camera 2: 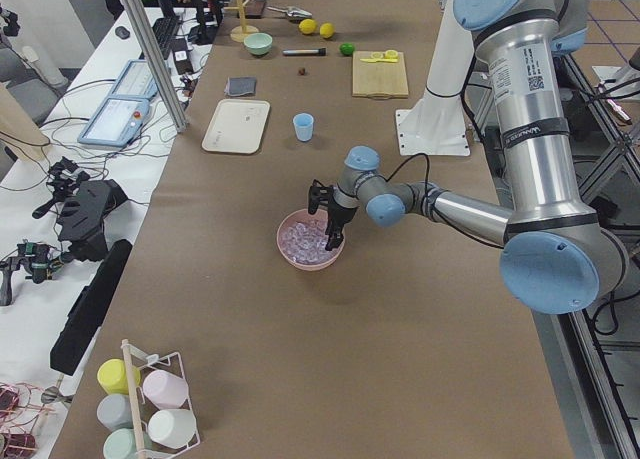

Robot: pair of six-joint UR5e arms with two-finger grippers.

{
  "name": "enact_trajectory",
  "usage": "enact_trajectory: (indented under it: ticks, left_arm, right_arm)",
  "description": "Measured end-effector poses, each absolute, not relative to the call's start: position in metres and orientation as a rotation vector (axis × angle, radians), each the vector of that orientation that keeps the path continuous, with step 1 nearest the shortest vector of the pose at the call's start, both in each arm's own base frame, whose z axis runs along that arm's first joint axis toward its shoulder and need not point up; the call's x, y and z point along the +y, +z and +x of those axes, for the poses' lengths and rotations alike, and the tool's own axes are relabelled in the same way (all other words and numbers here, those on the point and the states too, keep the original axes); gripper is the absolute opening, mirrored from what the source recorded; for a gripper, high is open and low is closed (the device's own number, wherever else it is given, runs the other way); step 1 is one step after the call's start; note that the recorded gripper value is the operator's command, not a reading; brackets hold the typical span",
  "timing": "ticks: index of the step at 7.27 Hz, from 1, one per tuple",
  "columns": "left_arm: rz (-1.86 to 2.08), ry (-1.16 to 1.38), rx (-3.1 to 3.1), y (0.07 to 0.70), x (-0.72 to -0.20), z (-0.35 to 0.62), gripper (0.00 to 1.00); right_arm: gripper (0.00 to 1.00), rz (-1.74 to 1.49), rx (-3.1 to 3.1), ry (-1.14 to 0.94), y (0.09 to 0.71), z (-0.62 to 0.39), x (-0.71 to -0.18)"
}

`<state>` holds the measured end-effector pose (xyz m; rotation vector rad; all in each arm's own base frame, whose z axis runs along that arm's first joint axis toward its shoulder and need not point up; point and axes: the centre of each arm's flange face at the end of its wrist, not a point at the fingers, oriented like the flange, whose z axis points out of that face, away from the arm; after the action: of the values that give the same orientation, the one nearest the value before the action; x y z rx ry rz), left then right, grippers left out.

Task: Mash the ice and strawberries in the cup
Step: 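Close the left gripper on another ice cube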

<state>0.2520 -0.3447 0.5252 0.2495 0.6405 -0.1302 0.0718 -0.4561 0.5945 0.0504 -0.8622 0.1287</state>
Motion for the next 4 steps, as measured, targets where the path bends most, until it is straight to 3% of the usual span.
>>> enact_trajectory:
  ticks: [4]
  left_arm:
    - [0.249,-0.100,0.619,0.5348,-0.3435,0.2501,0.51]
  right_arm:
    - [1.00,0.053,-0.863,0.128,0.5928,0.0717,-0.4564]
